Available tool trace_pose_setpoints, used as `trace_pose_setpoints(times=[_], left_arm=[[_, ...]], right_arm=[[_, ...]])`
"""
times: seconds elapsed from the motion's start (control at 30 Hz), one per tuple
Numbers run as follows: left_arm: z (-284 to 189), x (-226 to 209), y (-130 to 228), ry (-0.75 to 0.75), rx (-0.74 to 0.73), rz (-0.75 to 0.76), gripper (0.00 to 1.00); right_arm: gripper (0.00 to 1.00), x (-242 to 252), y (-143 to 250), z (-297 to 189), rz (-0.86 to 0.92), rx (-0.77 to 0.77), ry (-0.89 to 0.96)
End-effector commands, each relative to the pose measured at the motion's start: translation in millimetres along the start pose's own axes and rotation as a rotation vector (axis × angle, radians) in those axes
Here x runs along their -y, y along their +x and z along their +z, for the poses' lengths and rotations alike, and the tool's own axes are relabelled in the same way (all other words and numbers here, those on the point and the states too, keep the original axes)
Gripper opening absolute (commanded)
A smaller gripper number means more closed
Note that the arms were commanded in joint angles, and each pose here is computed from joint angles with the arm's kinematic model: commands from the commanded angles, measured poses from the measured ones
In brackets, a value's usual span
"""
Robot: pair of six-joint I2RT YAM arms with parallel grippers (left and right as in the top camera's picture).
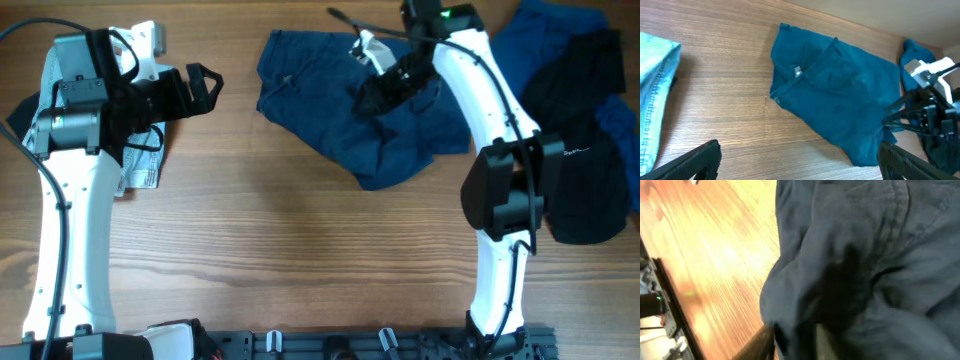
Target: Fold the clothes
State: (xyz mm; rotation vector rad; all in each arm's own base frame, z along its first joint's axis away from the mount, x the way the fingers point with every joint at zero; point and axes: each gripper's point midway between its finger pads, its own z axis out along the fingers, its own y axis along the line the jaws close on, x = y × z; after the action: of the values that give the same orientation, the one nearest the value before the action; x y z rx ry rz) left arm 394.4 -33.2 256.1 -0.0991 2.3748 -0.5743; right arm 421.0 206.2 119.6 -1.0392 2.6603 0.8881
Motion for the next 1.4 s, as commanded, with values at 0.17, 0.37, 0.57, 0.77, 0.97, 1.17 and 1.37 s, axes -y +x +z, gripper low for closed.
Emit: trace_pose_setpoints(times=[0.17,0.37,0.57,0.77,0.97,1.17,1.37], left_arm=[[-30.5,-47.7,-21.4,-0.092,0.096,-0.085,1.00],[-64.9,-81.9,-29.6,-0.165,0.173,-0.178,1.00],[-68.2,-92.4,-28.6,-0.214,0.178,-0.189,1.00],[-68.1,-92.5,-28.6,-0.214,0.177,-0.190,1.00],[-62.1,-82.3,-25.3,-0.192,0.155,-0.177,1.00],[-49.4,-60.0,-22.6,-0.151,0.126,-0.132,1.00],[-47.9,-57.3,-21.9,-0.147,0.122,-0.127,1.00]], right_arm=[[0.04,-35.0,-11.4,27.8,-0.042,-0.054,0.050],[0.04,-151.7,-2.3,77.1,-0.205,-0.177,-0.075],[0.08,-228.3,36.5,114.1,-0.317,-0.344,-0.074],[0.73,-216.5,26.0,108.8,-0.258,-0.309,0.003],[0.73,-123.7,-27.8,17.2,0.119,-0.014,0.190],[0.70,-67.0,14.8,19.9,0.487,-0.088,0.222],[0.56,-50.4,33.8,79.0,0.709,-0.059,0.227]])
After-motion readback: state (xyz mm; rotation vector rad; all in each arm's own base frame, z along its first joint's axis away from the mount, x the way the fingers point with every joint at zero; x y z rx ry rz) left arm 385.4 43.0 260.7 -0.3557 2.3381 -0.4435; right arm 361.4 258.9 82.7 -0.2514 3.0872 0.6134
